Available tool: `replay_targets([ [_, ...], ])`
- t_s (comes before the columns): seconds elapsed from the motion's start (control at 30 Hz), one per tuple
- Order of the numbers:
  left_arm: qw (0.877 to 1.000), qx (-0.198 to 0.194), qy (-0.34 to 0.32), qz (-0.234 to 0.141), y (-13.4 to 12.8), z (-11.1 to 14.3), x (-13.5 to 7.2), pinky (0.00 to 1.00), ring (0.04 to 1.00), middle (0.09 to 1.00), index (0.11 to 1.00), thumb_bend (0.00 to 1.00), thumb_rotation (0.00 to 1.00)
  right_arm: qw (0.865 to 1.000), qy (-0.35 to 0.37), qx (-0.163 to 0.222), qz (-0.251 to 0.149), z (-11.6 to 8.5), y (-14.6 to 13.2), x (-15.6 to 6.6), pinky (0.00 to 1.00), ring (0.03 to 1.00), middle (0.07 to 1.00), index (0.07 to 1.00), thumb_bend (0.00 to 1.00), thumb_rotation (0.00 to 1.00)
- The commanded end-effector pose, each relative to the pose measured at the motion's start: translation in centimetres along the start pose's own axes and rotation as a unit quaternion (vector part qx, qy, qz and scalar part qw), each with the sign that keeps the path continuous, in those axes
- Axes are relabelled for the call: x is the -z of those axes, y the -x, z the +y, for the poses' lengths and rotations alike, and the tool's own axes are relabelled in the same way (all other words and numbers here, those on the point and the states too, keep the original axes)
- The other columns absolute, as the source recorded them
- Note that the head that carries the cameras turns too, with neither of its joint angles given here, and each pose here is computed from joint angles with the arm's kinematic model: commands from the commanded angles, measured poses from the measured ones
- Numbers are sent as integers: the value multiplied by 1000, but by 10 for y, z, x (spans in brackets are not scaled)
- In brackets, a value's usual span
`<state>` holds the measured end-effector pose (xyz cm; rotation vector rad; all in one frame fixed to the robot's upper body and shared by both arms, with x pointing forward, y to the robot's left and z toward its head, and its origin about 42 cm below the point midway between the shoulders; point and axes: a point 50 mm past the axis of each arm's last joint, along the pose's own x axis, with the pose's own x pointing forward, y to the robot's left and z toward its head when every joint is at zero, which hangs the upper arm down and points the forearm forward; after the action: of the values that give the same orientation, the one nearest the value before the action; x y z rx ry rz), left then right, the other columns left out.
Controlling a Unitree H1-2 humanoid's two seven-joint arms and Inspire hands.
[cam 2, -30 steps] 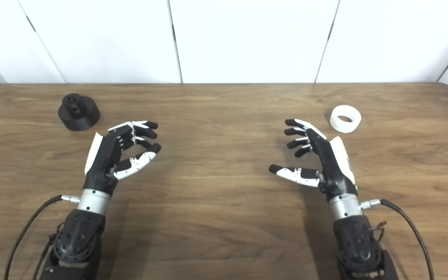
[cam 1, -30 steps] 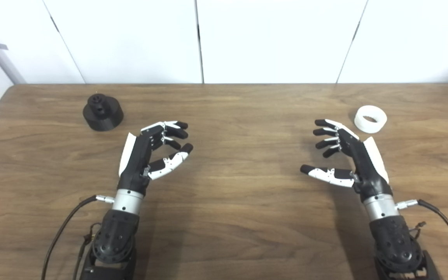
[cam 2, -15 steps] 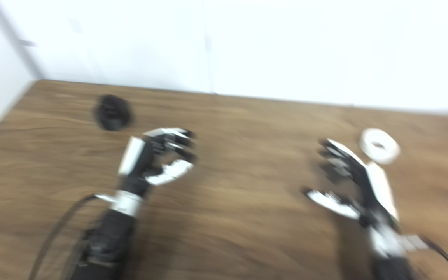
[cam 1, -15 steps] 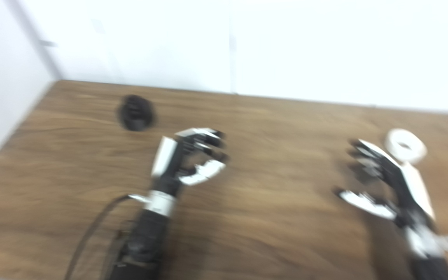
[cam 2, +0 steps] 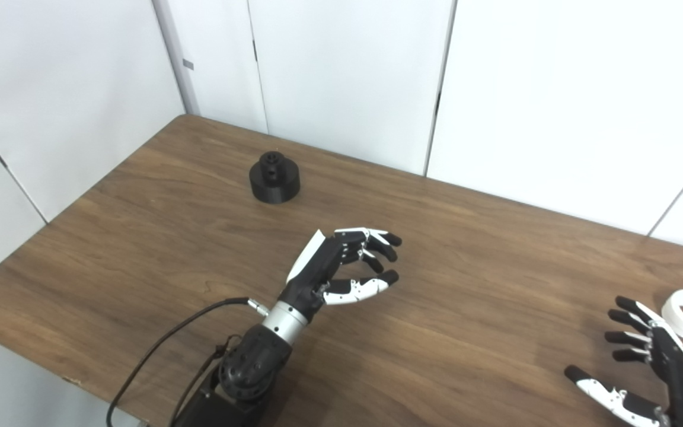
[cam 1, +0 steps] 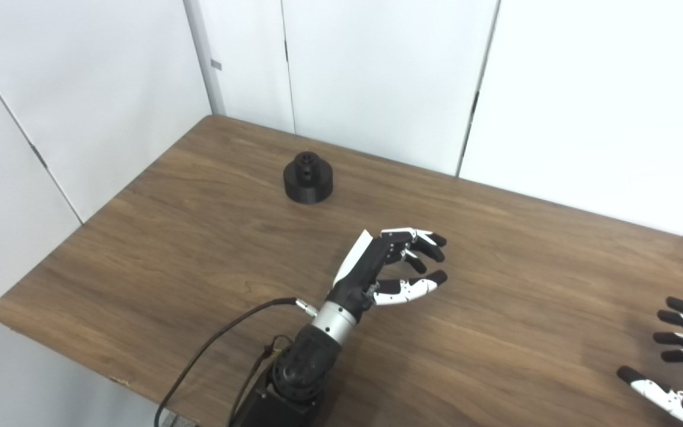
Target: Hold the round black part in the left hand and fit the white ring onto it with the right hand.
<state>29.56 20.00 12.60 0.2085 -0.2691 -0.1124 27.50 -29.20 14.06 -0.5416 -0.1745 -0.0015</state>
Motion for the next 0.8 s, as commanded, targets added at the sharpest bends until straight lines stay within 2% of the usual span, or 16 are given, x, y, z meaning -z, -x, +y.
replay_targets([
  [0.0, 999, -13, -10, -49, -16, 5, -18, 529, 675, 723, 497, 506, 62, 999, 6, 13, -39, -11, -9, -14, 572, 672, 768, 809, 597, 16],
  [0.3, 994, -51, -84, -53, -23, 27, -26, 480, 636, 699, 498, 510, 61, 999, 5, 12, -38, -11, -10, -12, 553, 647, 750, 796, 611, 14],
  [0.33, 993, -55, -96, -52, -24, 31, -28, 492, 644, 705, 587, 606, 65, 999, 6, 12, -38, -11, -11, -12, 553, 650, 750, 795, 610, 22],
  [0.4, 990, -62, -120, -48, -27, 38, -32, 532, 684, 730, 663, 697, 115, 999, 8, 12, -40, -12, -11, -12, 553, 654, 751, 791, 609, 29],
  [0.63, 979, -81, -187, -31, -40, 63, -43, 729, 808, 786, 683, 767, 225, 999, 6, 12, -42, -12, -13, -10, 552, 652, 750, 786, 617, 35],
  [0.77, 970, -93, -220, -33, -48, 76, -50, 716, 809, 805, 687, 784, 248, 999, 6, 13, -43, -13, -13, -10, 551, 652, 750, 784, 624, 34],
])
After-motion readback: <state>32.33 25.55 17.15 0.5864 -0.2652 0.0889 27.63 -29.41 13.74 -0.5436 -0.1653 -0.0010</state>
